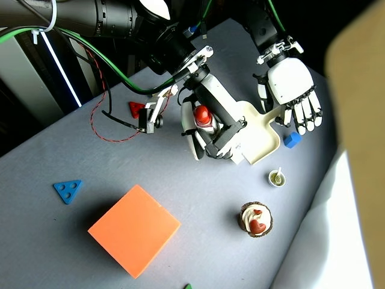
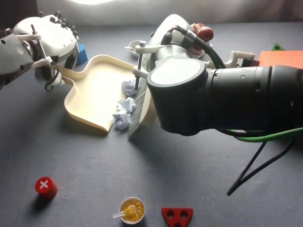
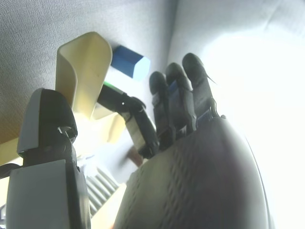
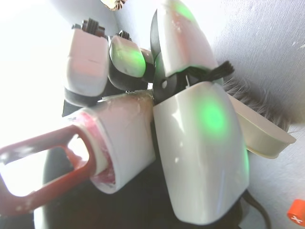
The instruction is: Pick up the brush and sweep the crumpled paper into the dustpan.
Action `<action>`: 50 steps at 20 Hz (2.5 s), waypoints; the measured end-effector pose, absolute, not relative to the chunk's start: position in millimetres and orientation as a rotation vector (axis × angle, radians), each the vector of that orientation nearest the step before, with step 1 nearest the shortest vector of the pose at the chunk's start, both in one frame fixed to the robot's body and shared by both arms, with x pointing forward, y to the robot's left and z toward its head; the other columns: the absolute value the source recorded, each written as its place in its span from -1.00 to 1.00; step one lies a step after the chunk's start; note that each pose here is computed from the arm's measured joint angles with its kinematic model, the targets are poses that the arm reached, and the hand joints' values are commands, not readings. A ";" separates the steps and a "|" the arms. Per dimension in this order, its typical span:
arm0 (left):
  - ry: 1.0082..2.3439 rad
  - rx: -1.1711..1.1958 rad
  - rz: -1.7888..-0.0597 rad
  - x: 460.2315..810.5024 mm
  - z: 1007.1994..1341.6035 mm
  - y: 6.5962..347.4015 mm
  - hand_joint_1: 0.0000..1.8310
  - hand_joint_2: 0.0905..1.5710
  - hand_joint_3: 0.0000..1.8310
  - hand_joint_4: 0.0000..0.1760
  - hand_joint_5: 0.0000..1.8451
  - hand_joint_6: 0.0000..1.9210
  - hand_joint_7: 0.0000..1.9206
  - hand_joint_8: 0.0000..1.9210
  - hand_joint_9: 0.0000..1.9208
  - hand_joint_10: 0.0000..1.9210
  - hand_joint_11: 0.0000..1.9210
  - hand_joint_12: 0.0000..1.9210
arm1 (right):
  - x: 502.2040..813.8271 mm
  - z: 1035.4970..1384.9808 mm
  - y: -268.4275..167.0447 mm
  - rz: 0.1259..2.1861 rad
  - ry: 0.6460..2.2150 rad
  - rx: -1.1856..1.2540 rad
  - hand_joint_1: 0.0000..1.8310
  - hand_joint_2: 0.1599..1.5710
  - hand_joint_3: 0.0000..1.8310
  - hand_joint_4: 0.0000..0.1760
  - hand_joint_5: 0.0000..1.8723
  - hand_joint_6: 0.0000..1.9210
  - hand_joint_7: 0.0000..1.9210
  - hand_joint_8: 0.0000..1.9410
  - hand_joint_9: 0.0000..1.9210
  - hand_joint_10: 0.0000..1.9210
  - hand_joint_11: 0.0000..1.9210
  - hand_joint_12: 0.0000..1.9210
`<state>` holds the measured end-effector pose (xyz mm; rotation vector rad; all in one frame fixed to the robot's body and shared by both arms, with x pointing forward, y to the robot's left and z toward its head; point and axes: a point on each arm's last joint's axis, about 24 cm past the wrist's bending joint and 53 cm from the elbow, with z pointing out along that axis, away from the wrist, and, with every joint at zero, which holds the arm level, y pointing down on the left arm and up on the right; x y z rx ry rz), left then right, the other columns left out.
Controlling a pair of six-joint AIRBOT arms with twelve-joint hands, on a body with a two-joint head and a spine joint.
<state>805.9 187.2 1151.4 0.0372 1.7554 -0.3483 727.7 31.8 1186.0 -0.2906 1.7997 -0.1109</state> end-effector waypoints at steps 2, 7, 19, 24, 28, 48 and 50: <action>1.755 0.036 -0.345 805.8 1150.4 188.2 0.21 0.40 -1.00 -1.00 0.03 0.06 -0.66 -1.00 -0.74 -1.00 -0.98 -0.51 | 729.4 1189.2 36.6 -0.072 1.786 -0.278 0.79 0.48 -1.00 0.68 -0.01 1.00 0.03 1.00 0.33 1.00 0.56 1.00; 1.754 0.034 -0.345 806.0 1150.8 188.5 0.21 0.40 -1.00 -1.00 0.05 0.04 -0.64 -1.00 -0.72 -1.00 -0.98 -0.47 | 733.4 1189.8 48.3 -0.007 1.781 -0.267 0.80 0.48 -1.00 0.45 -0.03 1.00 0.00 1.00 0.30 1.00 0.54 1.00; 1.758 0.020 -0.349 805.9 1149.4 189.8 0.20 0.39 -1.00 -1.00 0.05 0.04 -0.64 -1.00 -0.73 -1.00 -0.99 -0.46 | 745.7 1218.2 53.6 0.126 1.647 -0.164 0.80 0.49 -1.00 0.27 -0.03 1.00 0.04 1.00 0.35 1.00 0.57 1.00; 1.757 0.016 -0.350 806.0 1149.6 190.2 0.22 0.39 -1.00 -1.00 0.05 0.03 -0.66 -1.00 -0.75 -1.00 -1.00 -0.48 | 751.3 1220.0 34.5 0.123 1.647 -0.126 0.80 0.49 -1.00 0.30 -0.04 1.00 0.03 1.00 0.34 1.00 0.57 1.00; 1.757 0.015 -0.348 806.0 1149.1 190.7 0.23 0.38 -1.00 -1.00 0.07 0.01 -0.65 -1.00 -0.72 -1.00 -0.99 -0.46 | 750.5 1220.7 33.6 0.124 1.645 -0.130 0.77 0.50 -1.00 0.38 -0.07 1.00 0.02 1.00 0.32 1.00 0.54 1.00; 1.760 0.009 -0.356 804.8 1147.7 188.8 0.21 0.40 -1.00 -1.00 0.04 0.06 -0.68 -1.00 -0.77 -1.00 -1.00 -0.55 | 717.3 1253.0 -5.9 0.495 1.640 -0.122 0.78 0.50 -1.00 0.29 -0.05 1.00 0.03 1.00 0.35 1.00 0.56 1.00; 1.761 0.009 -0.360 804.0 1147.6 187.3 0.22 0.39 -1.00 -1.00 0.07 0.01 -0.68 -1.00 -0.77 -1.00 -1.00 -0.53 | 713.2 1228.6 -14.0 0.514 1.734 -0.091 0.79 0.49 -1.00 0.35 -0.05 1.00 0.03 1.00 0.35 1.00 0.56 1.00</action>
